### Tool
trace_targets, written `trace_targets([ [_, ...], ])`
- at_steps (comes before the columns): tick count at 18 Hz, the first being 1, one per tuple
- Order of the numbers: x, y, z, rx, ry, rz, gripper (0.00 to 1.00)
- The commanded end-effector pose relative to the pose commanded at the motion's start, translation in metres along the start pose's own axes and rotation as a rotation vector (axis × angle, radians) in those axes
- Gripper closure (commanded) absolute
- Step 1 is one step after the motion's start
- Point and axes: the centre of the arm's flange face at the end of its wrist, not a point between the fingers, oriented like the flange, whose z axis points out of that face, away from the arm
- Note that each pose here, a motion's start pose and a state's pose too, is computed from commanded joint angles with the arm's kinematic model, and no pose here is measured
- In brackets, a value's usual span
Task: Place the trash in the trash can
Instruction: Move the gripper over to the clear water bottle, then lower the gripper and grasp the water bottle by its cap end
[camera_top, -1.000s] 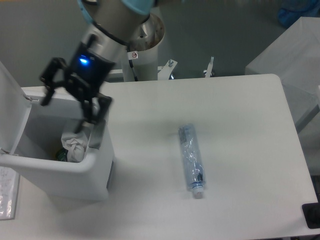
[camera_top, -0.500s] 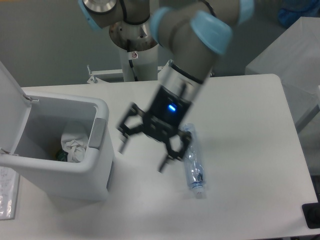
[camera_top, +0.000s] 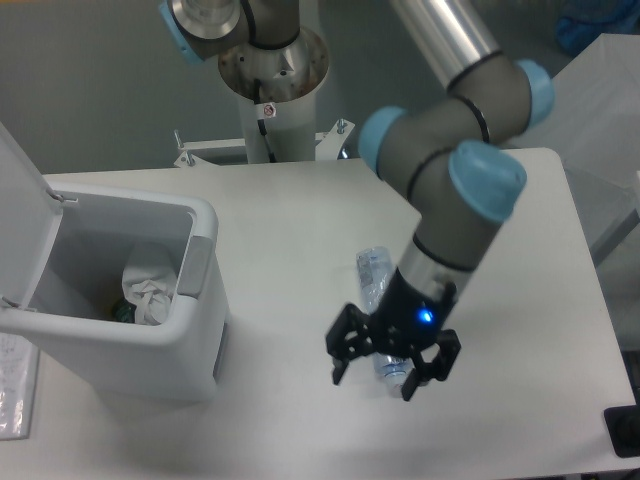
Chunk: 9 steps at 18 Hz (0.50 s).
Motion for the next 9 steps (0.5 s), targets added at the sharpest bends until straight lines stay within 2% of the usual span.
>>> trace_targets([
  [3, -0.007, -0.009, 0.022, -0.111, -0.029, -0.015, 0.0],
  [6, -0.013, -0.007, 0.047, -0.232, -0.091, -0.015, 0.0],
  [9, -0.017, -0.003, 0.067, -0.298, -0.144, -0.003, 0.0],
])
